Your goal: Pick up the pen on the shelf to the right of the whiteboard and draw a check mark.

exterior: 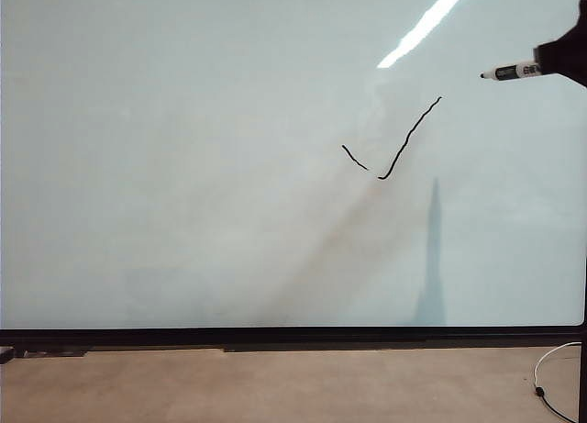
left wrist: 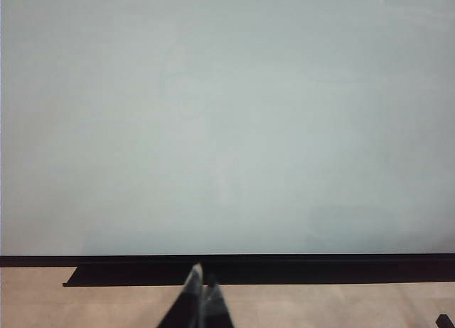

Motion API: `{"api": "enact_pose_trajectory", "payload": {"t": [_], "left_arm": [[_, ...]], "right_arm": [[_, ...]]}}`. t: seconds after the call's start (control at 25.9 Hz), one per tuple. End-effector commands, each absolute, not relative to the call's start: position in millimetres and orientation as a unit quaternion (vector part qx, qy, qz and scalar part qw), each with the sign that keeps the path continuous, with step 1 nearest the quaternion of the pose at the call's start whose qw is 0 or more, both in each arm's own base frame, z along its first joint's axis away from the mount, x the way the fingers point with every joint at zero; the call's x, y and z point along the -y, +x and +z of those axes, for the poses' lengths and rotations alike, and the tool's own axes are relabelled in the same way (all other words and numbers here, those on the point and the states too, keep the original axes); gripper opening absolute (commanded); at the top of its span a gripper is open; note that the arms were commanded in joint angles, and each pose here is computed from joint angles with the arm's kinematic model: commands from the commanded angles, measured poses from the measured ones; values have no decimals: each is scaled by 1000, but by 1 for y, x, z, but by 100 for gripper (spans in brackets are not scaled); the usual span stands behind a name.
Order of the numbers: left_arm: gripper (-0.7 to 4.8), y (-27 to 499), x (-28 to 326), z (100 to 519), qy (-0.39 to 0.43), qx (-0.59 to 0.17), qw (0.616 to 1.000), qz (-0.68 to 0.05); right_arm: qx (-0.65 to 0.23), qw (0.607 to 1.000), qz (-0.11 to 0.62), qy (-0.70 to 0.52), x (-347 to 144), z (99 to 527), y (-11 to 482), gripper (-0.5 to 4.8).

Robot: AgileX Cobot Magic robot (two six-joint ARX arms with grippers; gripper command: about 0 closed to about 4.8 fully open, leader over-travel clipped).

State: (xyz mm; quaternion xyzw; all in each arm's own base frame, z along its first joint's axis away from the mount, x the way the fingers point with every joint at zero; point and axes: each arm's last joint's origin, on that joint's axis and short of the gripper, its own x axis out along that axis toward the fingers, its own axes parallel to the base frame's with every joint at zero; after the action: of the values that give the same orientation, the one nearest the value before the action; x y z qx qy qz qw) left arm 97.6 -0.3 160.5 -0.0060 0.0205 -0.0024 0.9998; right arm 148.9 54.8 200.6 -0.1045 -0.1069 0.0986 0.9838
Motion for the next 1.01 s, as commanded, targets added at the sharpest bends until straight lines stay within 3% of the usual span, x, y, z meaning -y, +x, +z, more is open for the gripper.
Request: {"api": "enact_pose_trajectory", "payload": {"t": [0.04,1.01], "left_arm": [[-4,97,0,163,-4,-13,1000,-3],[-4,97,0,163,-4,-13,1000,-3]], "right_arm": [[112,985,100,-90,-53,198,143,-5],[61,987,118,-88,-46,174,124,-5]]}}
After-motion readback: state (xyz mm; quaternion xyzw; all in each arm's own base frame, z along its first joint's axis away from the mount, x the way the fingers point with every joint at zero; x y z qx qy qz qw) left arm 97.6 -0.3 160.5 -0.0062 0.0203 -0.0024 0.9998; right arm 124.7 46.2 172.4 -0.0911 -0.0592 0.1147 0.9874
